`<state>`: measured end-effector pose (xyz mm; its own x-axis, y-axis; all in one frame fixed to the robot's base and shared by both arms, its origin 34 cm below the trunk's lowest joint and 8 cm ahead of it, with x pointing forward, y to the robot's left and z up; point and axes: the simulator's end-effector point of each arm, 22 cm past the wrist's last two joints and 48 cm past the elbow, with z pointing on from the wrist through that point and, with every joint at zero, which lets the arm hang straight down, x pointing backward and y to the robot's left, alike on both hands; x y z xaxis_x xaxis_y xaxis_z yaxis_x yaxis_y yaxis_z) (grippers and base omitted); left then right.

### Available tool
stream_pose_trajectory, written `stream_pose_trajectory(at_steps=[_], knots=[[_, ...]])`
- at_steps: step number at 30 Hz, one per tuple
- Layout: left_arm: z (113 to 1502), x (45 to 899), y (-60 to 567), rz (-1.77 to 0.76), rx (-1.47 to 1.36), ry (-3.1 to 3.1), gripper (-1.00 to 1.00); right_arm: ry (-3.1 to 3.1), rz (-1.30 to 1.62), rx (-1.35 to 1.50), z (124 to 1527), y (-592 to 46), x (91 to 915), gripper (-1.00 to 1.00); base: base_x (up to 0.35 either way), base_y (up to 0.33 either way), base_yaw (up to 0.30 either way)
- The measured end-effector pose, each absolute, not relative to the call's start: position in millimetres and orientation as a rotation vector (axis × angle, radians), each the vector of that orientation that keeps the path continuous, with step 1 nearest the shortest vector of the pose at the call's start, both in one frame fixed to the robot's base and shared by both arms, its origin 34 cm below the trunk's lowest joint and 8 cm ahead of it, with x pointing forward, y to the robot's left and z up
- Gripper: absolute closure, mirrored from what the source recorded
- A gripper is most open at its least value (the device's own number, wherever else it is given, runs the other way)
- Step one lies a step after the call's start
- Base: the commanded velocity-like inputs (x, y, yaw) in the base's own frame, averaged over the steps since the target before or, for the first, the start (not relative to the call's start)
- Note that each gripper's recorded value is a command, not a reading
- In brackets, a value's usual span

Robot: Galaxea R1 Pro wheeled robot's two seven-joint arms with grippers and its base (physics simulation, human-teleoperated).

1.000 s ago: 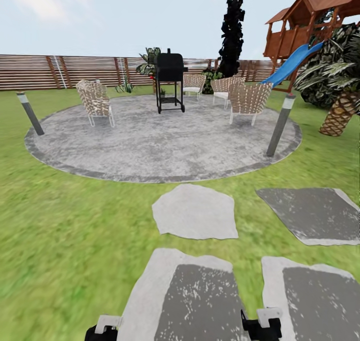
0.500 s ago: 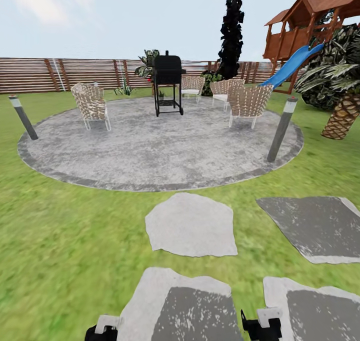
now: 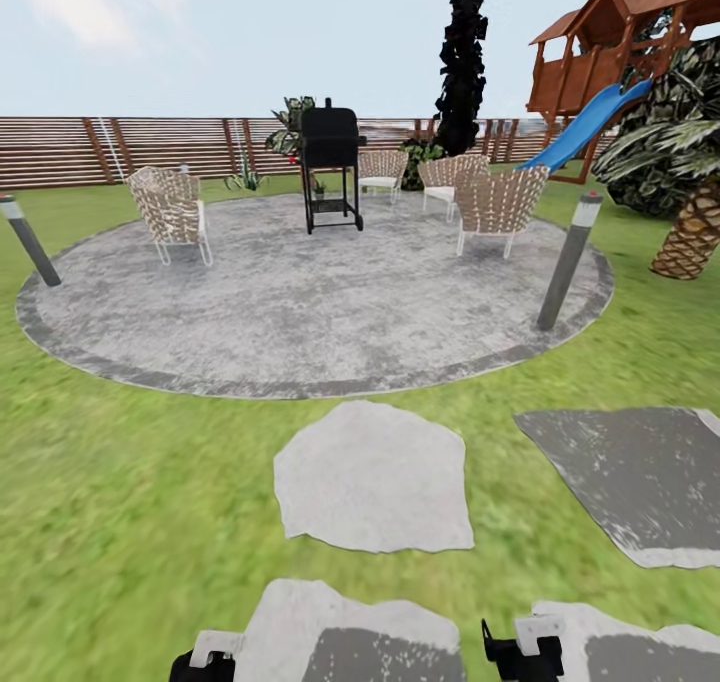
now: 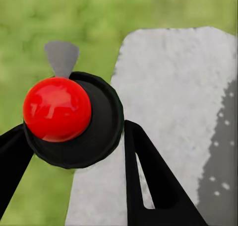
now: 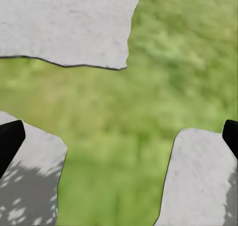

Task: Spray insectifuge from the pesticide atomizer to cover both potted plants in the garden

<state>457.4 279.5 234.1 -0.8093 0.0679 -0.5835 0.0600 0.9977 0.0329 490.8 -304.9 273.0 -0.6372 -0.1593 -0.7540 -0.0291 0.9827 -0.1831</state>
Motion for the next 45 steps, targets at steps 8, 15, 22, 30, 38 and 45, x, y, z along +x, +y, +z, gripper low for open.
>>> stream_pose_trajectory(at_steps=[8, 15, 22, 30, 38, 45], knots=[[234.1, 457.4, 279.6, 0.017, 0.089, 2.516, 1.0, 2.257, -0.193, -0.131, 272.9, -304.9, 490.6, -1.0, 0.323, -0.114, 0.0], [234.2, 457.4, 280.7, 0.019, 0.087, 2.516, 1.0, 2.257, -0.192, -0.131, 272.9, -304.0, 490.9, -1.0, 0.323, -0.114, 0.0], [234.5, 457.7, 280.8, 0.019, 0.087, 2.515, 1.0, 2.257, -0.191, -0.132, 273.0, -303.5, 490.8, -1.0, 0.323, -0.114, 0.0], [238.0, 460.8, 280.8, 0.02, 0.087, 2.506, 1.0, 2.247, -0.191, -0.131, 276.9, -303.5, 493.7, -1.0, 0.323, -0.111, 0.0], [238.2, 461.1, 280.8, 0.02, 0.087, 2.505, 1.0, 2.246, -0.191, -0.132, 277.1, -303.3, 493.9, -1.0, 0.335, -0.015, 0.0], [238.2, 461.1, 280.8, 0.02, 0.087, 2.505, 1.0, 2.247, -0.189, -0.132, 277.0, -302.3, 493.8, -1.0, 0.337, 0.0, 0.0]])
